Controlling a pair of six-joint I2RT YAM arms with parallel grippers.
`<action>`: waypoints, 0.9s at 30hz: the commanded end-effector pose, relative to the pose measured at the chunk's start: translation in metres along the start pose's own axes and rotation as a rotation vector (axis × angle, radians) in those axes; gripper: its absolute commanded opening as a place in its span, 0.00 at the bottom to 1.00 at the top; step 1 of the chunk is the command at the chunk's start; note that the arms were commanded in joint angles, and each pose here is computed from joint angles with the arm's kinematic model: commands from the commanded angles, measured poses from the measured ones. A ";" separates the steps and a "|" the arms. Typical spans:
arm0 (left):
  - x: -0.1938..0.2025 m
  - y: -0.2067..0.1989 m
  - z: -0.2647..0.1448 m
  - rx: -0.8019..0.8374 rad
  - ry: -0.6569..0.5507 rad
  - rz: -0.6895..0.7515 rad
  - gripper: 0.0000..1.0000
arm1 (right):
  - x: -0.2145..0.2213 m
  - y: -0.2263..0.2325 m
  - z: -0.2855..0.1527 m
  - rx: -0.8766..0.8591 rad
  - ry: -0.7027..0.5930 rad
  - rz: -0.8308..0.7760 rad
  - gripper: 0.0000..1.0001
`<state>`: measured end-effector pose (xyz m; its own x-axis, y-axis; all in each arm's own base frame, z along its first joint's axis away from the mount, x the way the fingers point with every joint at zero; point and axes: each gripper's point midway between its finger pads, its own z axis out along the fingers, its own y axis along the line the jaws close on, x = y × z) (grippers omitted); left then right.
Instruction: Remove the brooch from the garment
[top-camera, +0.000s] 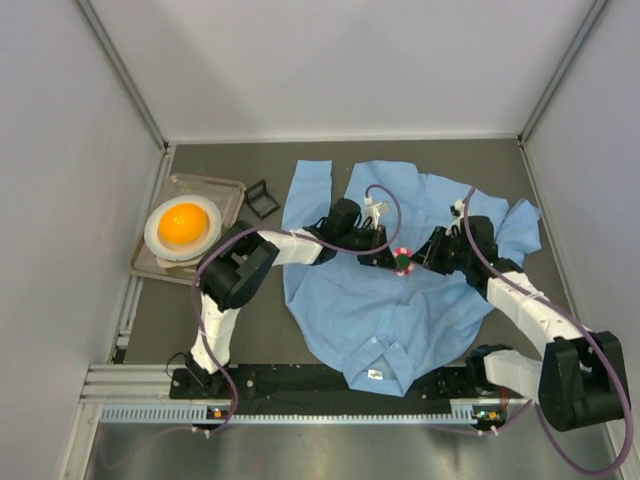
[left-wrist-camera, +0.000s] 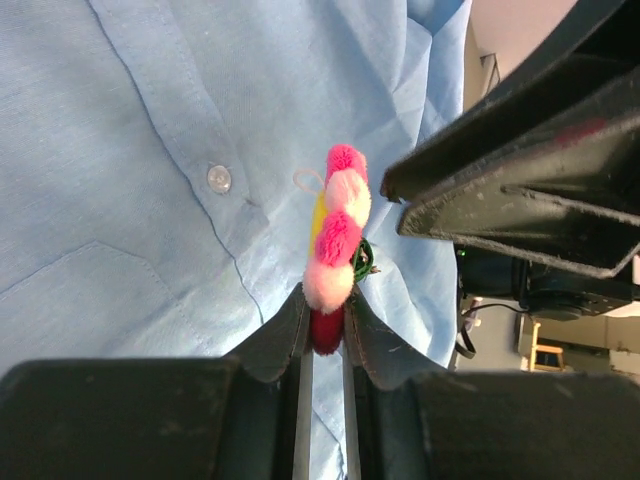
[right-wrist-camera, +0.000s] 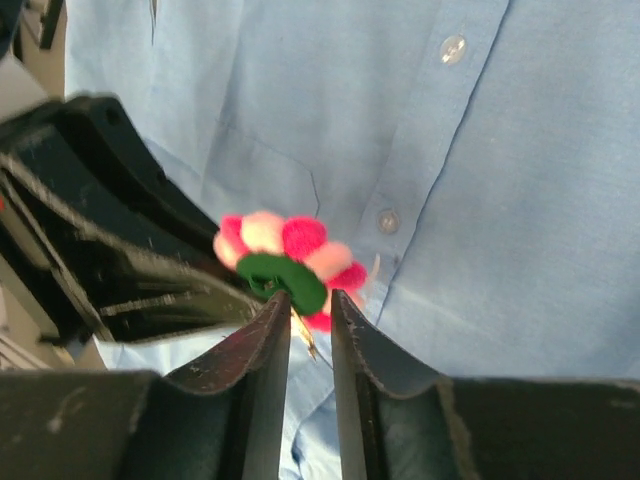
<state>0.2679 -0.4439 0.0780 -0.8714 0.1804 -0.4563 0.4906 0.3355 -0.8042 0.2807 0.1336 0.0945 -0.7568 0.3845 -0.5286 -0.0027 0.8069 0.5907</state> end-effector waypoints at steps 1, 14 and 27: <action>-0.012 -0.009 -0.012 0.080 -0.033 -0.017 0.00 | 0.007 0.021 -0.019 -0.085 0.047 -0.098 0.27; -0.010 -0.038 -0.047 0.148 -0.072 -0.078 0.00 | 0.060 0.049 -0.042 -0.210 0.166 -0.249 0.46; -0.006 -0.056 -0.062 0.177 -0.079 -0.076 0.00 | 0.067 0.048 -0.039 -0.214 0.189 -0.285 0.33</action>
<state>0.2482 -0.4065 0.1265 -0.9271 0.0931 -0.3630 0.3748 0.2380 -0.8960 0.2056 0.1753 0.1080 -0.8301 0.0831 -0.5514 -0.3014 0.7651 0.5690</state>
